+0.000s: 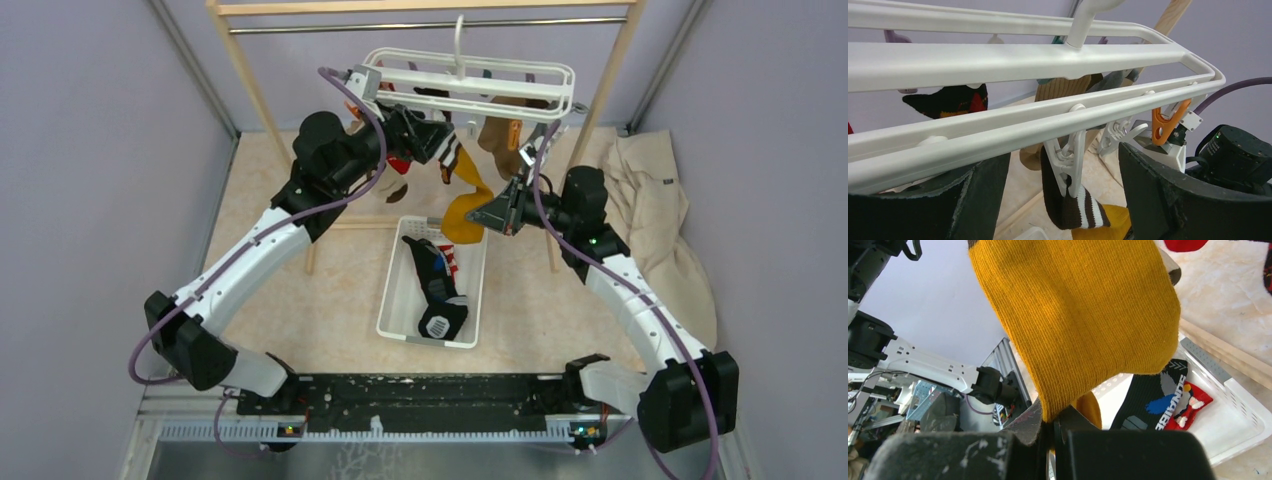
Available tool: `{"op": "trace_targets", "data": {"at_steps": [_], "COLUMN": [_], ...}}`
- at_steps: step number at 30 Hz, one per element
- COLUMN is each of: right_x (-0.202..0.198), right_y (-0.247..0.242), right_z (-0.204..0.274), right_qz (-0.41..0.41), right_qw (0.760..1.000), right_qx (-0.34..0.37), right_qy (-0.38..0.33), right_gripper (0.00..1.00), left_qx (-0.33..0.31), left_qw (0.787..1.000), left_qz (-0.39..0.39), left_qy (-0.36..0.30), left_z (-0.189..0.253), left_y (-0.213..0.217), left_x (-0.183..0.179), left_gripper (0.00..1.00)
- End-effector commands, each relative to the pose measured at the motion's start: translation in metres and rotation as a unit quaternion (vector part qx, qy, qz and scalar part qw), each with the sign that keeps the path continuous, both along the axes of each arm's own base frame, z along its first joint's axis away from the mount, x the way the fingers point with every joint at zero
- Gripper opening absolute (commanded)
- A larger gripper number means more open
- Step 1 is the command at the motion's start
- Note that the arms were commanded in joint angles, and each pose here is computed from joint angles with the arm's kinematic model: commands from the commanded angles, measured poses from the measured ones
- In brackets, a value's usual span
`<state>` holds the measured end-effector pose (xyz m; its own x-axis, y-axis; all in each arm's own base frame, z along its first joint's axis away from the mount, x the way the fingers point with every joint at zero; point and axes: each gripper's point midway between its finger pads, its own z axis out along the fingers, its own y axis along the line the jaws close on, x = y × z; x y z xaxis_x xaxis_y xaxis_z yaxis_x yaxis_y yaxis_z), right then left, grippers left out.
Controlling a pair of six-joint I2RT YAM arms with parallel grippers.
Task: Remove the socks clipped to the hanger
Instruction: Remove the sock from the hanger.
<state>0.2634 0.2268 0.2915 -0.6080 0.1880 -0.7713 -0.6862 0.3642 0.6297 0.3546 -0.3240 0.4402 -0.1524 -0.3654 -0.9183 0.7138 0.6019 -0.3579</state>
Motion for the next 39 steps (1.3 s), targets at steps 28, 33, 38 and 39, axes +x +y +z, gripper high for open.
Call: {"op": "trace_targets", "data": {"at_steps": [28, 33, 38, 39], "right_x": [0.005, 0.005, 0.005, 0.005], "right_y": [-0.001, -0.001, -0.001, -0.001], "right_z": [0.015, 0.014, 0.011, 0.011], "right_qz": [0.007, 0.007, 0.009, 0.009], "right_qw": [0.999, 0.999, 0.999, 0.999], "right_qx": [0.001, 0.0, -0.002, -0.002], "right_qy": [-0.035, -0.033, -0.033, -0.032], "right_gripper": [0.0, 0.0, 0.0, 0.0], "left_qx": [-0.059, -0.07, -0.074, -0.074], "left_qw": [0.997, 0.997, 0.996, 0.996], "left_qz": [-0.038, -0.037, -0.042, -0.043], "left_qy": [-0.028, -0.021, -0.021, -0.02], "left_z": [0.022, 0.019, 0.019, 0.018], "left_y": [-0.004, 0.0, 0.0, -0.001], "left_x": [0.015, 0.021, 0.02, 0.021], "left_gripper": [0.64, 0.5, 0.47, 0.47]}}
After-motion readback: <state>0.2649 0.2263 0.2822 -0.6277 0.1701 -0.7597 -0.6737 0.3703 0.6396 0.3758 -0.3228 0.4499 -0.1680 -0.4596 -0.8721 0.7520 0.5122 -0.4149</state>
